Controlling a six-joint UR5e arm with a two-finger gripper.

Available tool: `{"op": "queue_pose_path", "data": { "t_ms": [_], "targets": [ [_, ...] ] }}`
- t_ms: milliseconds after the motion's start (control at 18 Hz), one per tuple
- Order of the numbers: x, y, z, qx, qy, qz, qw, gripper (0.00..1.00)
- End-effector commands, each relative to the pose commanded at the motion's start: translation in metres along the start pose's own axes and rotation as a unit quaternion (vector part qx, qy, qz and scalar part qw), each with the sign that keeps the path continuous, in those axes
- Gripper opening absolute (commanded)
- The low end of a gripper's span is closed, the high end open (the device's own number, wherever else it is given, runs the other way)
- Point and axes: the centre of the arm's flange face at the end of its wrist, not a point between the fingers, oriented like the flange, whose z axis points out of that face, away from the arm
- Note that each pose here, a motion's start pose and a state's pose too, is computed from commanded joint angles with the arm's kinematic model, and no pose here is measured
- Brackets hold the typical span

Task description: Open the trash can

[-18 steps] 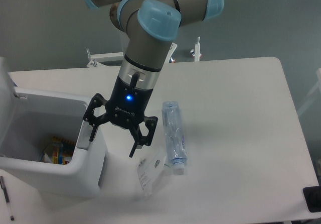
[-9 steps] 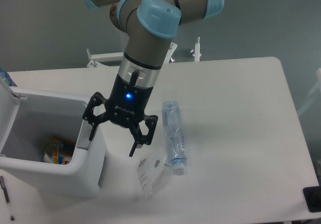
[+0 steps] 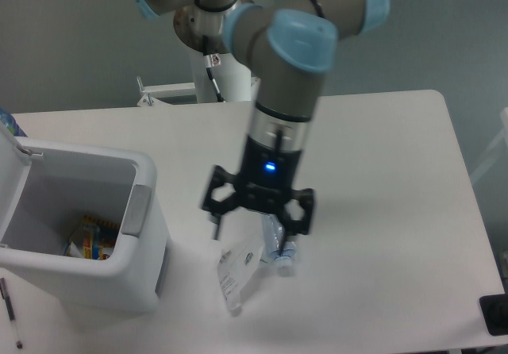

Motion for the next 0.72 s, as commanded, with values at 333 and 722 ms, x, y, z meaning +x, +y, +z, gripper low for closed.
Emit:
{"op": "queue_pose_path", "data": {
  "t_ms": [333, 722],
  "targets": [
    [-0.059, 0.018, 0.009, -0.009, -0.013, 0.0, 0.9999, 1.0],
    [-0.087, 0.041, 0.022, -0.091, -0.059, 0.089, 0.9901, 1.0]
  ]
}}
